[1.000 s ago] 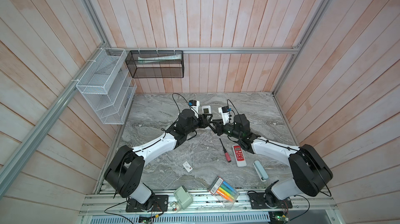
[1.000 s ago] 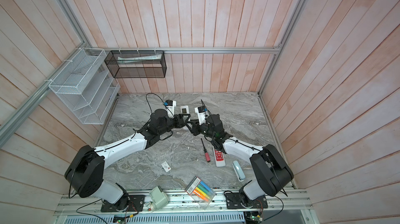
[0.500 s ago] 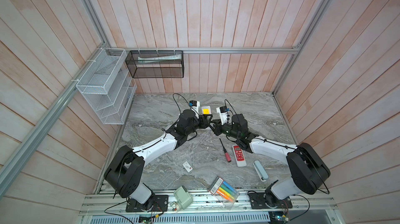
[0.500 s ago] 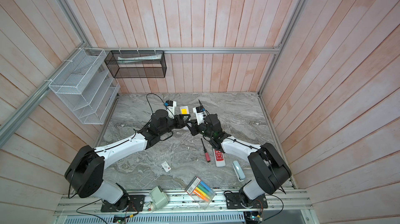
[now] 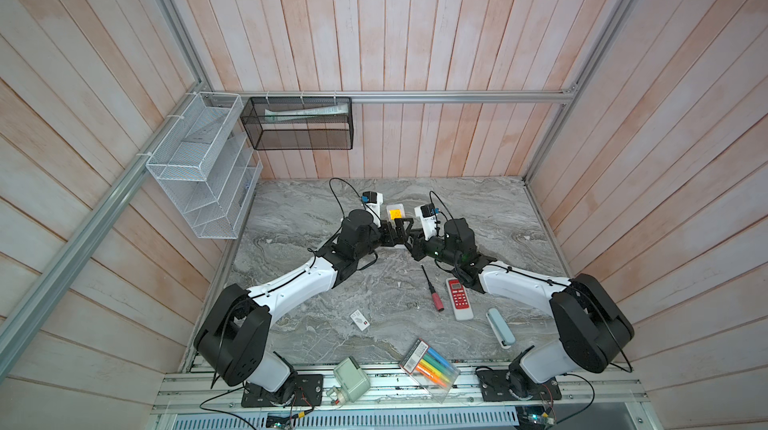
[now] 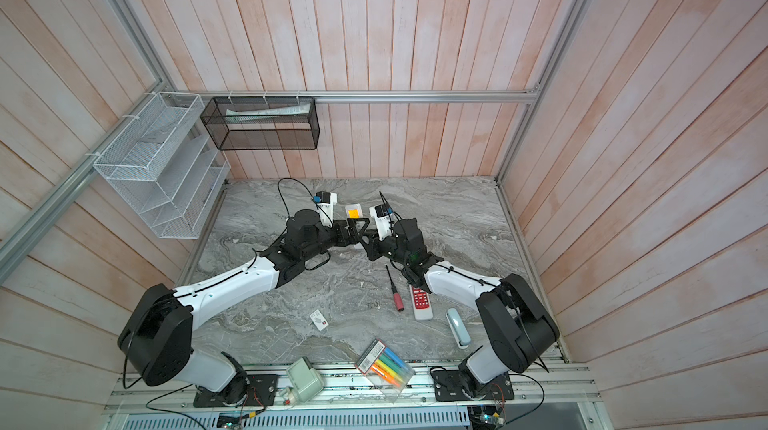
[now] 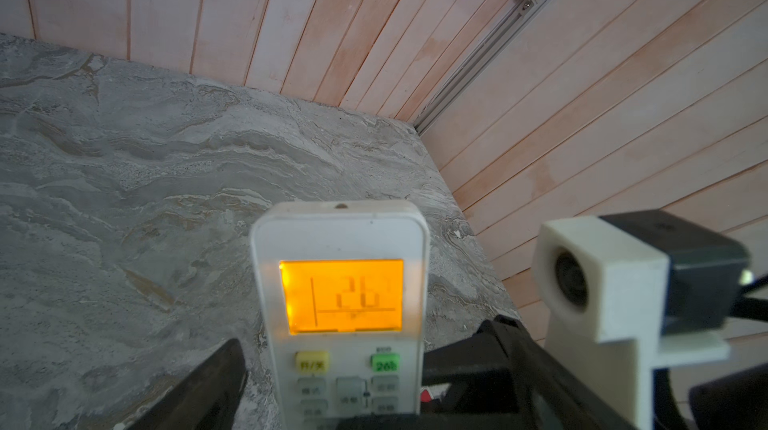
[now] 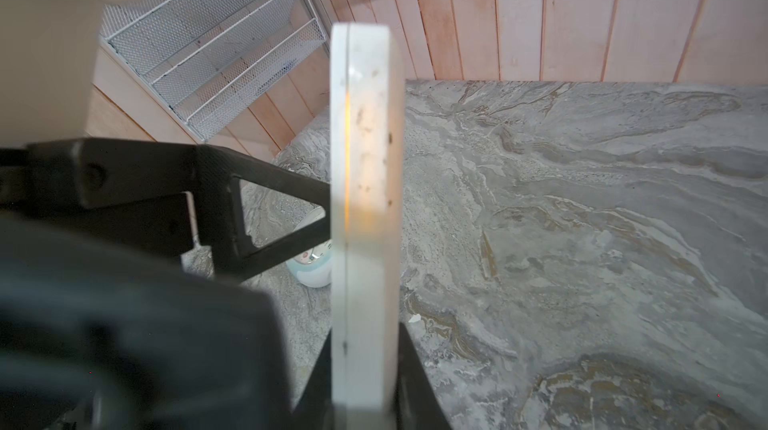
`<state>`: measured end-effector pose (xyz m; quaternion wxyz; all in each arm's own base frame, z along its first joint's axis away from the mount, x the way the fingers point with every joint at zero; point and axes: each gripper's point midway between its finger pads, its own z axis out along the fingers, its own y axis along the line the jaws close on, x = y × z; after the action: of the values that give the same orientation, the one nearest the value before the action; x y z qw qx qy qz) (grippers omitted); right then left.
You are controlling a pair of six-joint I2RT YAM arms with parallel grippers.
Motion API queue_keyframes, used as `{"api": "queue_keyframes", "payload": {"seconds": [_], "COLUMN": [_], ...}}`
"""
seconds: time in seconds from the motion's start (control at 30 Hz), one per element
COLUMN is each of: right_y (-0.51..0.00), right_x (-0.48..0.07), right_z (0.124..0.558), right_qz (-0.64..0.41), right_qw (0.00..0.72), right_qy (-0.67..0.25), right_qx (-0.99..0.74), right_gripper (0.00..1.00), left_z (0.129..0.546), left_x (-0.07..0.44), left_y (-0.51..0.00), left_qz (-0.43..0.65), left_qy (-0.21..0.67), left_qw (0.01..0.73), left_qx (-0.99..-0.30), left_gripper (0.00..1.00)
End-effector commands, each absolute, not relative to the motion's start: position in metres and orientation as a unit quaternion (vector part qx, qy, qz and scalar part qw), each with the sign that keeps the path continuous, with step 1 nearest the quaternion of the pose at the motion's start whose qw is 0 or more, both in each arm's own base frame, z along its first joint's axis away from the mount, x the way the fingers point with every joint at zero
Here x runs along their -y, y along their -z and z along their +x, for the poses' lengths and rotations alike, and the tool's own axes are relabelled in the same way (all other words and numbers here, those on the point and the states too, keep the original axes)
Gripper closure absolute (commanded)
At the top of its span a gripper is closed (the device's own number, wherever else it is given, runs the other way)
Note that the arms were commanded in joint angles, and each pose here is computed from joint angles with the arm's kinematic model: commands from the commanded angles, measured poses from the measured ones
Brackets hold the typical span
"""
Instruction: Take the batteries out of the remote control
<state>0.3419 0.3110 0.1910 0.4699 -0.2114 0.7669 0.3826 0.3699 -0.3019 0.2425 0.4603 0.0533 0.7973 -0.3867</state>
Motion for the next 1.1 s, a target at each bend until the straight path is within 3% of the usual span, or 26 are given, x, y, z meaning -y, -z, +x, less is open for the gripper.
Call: {"api": "queue_keyframes", "payload": {"seconds": [0.0,0.17,0.33,0.53,1.07], "right_y": [-0.199,-0.192,-0.206,-0.224,-0.233], "right_x": [-0.305,-0.293,-0.288,-0.292,-0.298], "right_z": [0.352,0.349,0.337,0.320,0.306], "right_qz": [-0.243,-0.295,-0.335,-0.376,-0.409], "right_qw": [0.516,0.578,0.632,0.669,0.683], "right_qy": [-0.311,-0.178,-0.067,0.076,0.306], "right_qx": [-0.760,-0.740,-0.696,-0.637,-0.521], "right_gripper": [0.94,0.93,0.93,0.93,0.93], "left_z": [0.365,0.358,0.351,0.342,0.319], "left_x": [0.282,0.240,0.205,0.187,0.235], "left_y": [-0.273,-0.291,-0.276,-0.267,-0.279], "left_qz": [0.049,0.011,-0.027,-0.052,0.018], "left_qy": [0.377,0.347,0.312,0.338,0.502], "left_qw": [0.490,0.495,0.448,0.412,0.304], "left_qx": [-0.784,-0.797,-0.837,-0.845,-0.809], "left_gripper": [0.00,0.00,0.00,0.00,0.00]}}
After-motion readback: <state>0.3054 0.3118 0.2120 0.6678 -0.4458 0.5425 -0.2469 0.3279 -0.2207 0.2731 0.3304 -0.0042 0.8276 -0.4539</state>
